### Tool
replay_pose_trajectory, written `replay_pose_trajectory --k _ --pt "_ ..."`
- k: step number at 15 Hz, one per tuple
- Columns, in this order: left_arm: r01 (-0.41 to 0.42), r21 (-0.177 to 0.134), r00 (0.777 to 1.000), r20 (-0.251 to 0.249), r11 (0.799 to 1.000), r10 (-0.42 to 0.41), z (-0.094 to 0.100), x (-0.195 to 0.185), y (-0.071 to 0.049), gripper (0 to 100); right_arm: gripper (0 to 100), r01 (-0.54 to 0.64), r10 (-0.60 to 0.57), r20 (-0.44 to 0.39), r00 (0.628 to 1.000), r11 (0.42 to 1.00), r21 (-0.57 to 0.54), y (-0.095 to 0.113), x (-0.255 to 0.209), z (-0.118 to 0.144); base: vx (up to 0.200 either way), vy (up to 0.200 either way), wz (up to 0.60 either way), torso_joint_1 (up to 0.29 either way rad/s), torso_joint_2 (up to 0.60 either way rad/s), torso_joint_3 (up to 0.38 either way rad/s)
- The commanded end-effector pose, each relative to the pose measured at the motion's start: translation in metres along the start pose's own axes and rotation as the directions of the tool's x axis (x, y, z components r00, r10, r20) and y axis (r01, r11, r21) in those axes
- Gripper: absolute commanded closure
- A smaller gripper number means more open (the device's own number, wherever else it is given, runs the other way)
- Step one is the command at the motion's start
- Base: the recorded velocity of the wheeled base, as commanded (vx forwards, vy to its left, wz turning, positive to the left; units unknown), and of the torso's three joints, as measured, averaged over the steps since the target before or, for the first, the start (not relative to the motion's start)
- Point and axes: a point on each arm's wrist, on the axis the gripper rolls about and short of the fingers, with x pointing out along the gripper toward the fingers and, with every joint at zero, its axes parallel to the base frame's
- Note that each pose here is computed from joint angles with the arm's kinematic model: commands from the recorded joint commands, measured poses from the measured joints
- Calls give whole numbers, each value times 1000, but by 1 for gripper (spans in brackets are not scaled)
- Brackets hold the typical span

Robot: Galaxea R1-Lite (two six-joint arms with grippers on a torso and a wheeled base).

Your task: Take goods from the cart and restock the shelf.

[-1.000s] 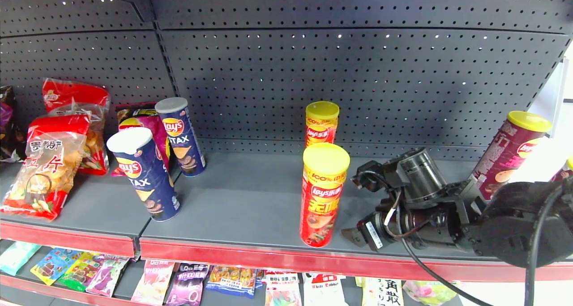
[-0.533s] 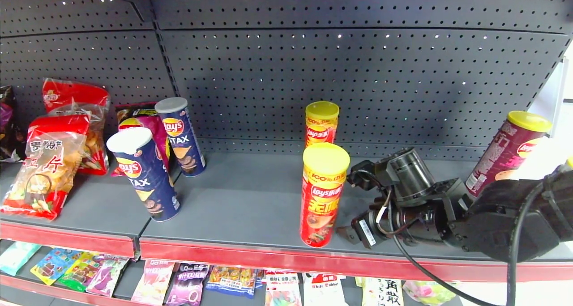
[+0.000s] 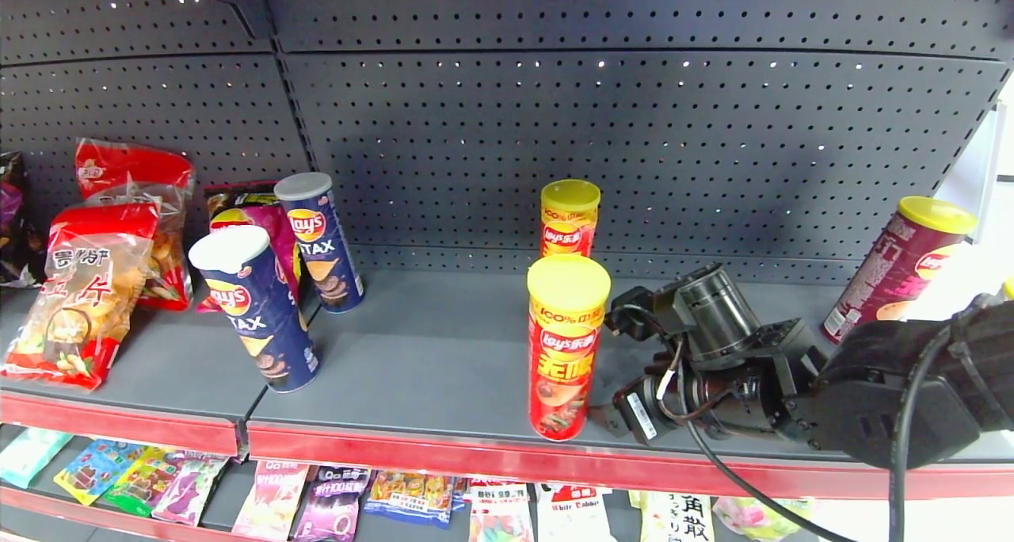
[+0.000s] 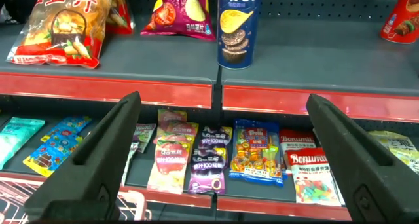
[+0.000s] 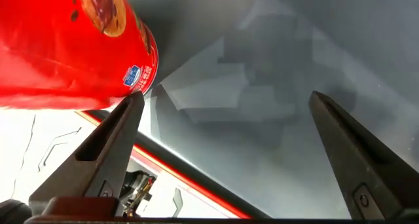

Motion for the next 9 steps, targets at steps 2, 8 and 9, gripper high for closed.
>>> replay_pose_trajectory --k 2,8,9 --pt "0 0 1000 0 1000 0 0 0 0 0 0 -4 4 4 1000 1000 -4 2 -1 0 0 0 0 0 0 0" --pt "0 0 1000 0 1000 0 0 0 0 0 0 -6 6 -3 1000 1000 -7 2 -2 -2 0 0 0 0 0 0" --pt "0 0 1000 0 1000 0 0 0 0 0 0 -10 10 -5 1000 1000 -12 4 -3 -3 0 0 0 0 0 0"
